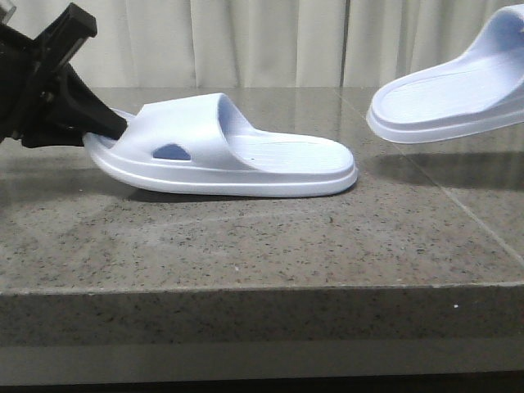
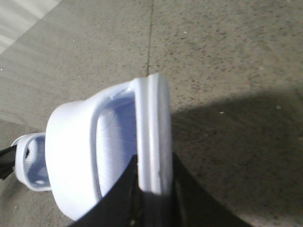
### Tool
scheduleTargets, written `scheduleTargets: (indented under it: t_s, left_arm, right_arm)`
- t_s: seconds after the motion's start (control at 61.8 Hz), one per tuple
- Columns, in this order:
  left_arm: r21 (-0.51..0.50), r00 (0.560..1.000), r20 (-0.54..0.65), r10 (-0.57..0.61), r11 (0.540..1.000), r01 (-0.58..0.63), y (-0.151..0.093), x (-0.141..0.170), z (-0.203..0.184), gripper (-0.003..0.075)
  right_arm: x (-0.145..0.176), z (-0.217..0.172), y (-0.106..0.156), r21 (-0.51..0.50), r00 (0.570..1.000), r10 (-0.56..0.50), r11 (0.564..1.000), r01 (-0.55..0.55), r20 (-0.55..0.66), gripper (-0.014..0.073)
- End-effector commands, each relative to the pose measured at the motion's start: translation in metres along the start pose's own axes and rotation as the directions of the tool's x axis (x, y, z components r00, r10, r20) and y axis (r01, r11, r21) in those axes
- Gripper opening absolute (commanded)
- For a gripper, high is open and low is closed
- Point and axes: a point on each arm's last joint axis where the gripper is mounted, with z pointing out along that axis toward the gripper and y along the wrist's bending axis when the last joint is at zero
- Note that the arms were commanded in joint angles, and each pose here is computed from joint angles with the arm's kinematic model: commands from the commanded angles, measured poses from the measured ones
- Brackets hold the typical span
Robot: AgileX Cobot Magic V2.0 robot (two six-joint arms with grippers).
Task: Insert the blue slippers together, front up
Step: 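Lower the right-held slipper onto the left-held slipper, toes overlapping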
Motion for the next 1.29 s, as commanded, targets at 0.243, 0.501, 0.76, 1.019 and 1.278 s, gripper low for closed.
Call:
scheduleTargets:
  t_s: [0.243,0.501,0.76,1.019,1.278]
  left_arm:
    - [0.034,0.999,0.051,-0.005,0.999,0.003,-0.012,-0.009,-0.006,-0.002]
    - [0.036,0.999,0.05,-0.005,0.999,0.003,-0.012,-0.009,-0.006,-0.002]
    - [0.036,0.999,0.05,-0.005,0.999,0.003,-0.012,-0.009,-0.005,-0.002]
    - [0.037,0.999,0.049,-0.005,0.999,0.003,-0.012,-0.009,-0.005,-0.002]
    - [0.037,0.999,0.049,-0.005,0.999,0.003,-0.012,-0.009,-0.005,-0.002]
  right_arm:
    - [-0.003,0.041,0.05,-0.097,0.997,-0.069,0.993,0.071,0.022,-0.0066]
    - [0.017,0.094,0.071,-0.126,0.997,-0.048,0.991,0.04,-0.064,-0.0064]
    - [0.06,0.152,0.104,-0.213,0.973,-0.041,0.977,-0.009,-0.228,-0.0064]
    - [0.087,0.181,0.119,-0.193,0.956,-0.072,0.981,0.017,-0.283,-0.0064]
    - [0.086,0.181,0.118,-0.186,0.959,-0.07,0.982,0.019,-0.276,-0.0064]
